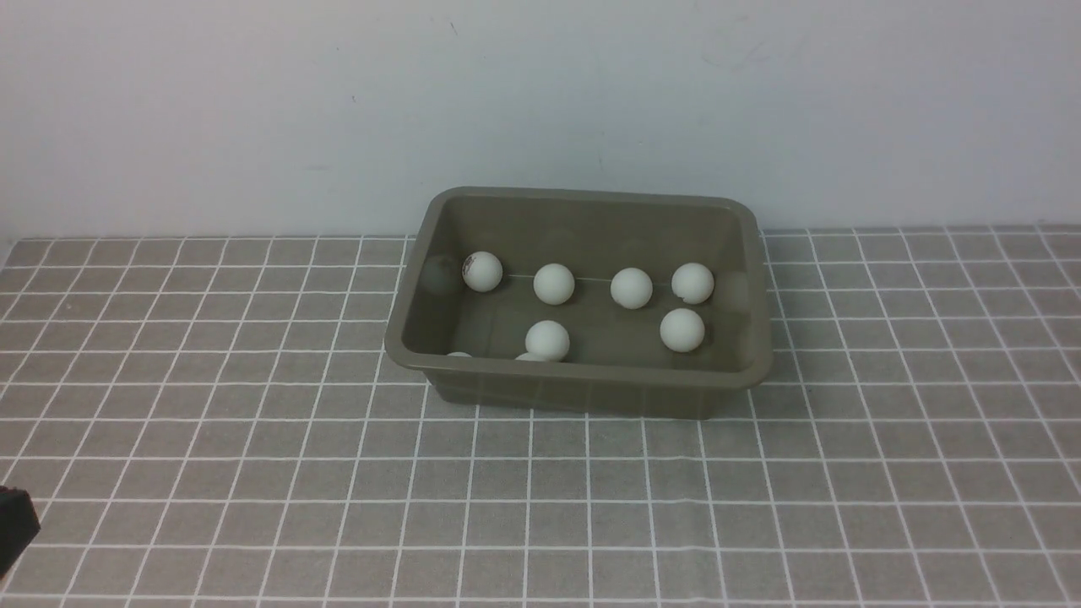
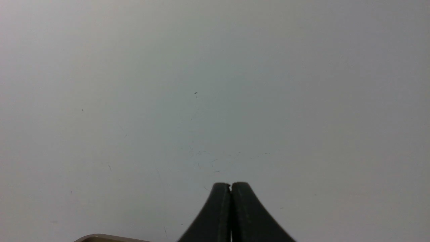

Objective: Put the table tennis balls into the box on the grey coffee tablecloth.

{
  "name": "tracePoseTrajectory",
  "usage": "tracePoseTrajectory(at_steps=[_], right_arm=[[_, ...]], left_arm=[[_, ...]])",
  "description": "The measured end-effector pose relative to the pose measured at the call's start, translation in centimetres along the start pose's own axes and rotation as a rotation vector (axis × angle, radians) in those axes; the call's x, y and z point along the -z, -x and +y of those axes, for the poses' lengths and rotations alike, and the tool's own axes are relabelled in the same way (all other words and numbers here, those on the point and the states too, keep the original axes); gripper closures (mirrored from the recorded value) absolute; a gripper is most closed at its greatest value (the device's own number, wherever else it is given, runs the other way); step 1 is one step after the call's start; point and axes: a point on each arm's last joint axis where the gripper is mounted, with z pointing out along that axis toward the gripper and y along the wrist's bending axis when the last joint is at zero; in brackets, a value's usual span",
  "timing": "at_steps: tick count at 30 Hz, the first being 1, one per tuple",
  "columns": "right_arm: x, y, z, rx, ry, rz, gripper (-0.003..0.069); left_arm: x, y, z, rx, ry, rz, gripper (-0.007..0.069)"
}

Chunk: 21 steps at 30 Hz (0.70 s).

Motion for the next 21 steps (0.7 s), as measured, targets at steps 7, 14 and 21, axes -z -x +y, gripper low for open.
tracePoseTrajectory(at_steps=[7, 14, 21], right_arm=[[0.0, 0.0, 0.0, 0.000, 0.000, 0.000, 0.0669], [0.0, 0.0, 0.0, 0.000, 0.000, 0.001, 0.0669], [0.0, -0.1, 0.0, 0.000, 0.000, 0.007, 0.0669]], left_arm=[[-0.4, -0.6, 0.5, -0.078, 0.039, -0.007, 0.0630], [-2.7, -7.3, 2.8, -0.107, 0.226, -0.140, 0.0630], [-4.2, -12.4, 3.6, -0.087, 0.235, 0.024, 0.0630]])
